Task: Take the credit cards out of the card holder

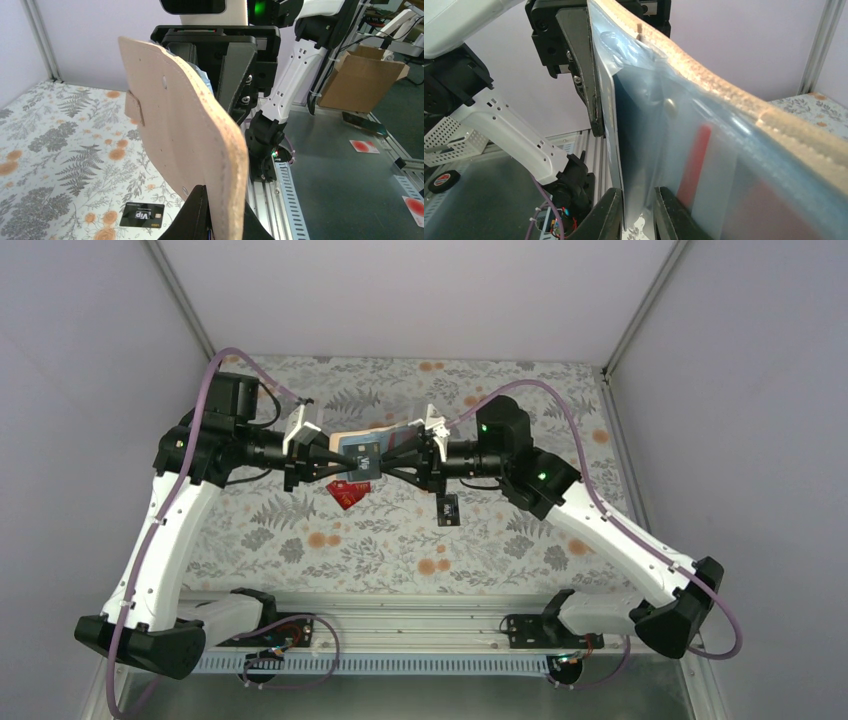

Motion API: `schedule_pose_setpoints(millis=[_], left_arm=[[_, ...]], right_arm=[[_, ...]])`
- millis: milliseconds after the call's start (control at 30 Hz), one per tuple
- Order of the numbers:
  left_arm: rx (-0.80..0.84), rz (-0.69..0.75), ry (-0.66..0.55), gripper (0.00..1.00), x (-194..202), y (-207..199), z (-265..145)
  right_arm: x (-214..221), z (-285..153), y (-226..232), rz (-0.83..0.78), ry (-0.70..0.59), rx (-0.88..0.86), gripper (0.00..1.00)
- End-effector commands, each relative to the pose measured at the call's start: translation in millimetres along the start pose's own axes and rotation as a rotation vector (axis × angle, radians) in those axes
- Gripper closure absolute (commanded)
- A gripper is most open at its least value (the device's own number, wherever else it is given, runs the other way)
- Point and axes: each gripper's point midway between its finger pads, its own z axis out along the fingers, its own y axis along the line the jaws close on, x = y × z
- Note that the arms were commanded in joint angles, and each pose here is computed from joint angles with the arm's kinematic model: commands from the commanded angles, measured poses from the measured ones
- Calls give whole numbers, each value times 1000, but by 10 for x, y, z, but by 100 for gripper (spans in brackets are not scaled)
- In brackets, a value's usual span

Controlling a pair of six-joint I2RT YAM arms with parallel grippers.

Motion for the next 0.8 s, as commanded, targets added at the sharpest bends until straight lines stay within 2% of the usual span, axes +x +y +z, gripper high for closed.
schedule_pose_setpoints(millis=[0, 367, 533, 700, 767], left_arm=[[69, 67, -57, 98, -162, -194, -28], [101, 88, -72, 98, -160, -271, -35], [103, 76, -72, 98, -137, -245, -23], [97, 69, -67, 98, -120, -227, -18], [95, 68, -65, 98, -116, -225, -17]], right_arm=[[-142, 29, -120, -14, -30, 42, 83], [-209, 127, -116, -19, -43, 7, 85], [-256, 152, 45, -52, -55, -71, 85], [-326, 80, 269, -113, -87, -168, 95], [-362, 28, 334, -134, -103, -181, 96]])
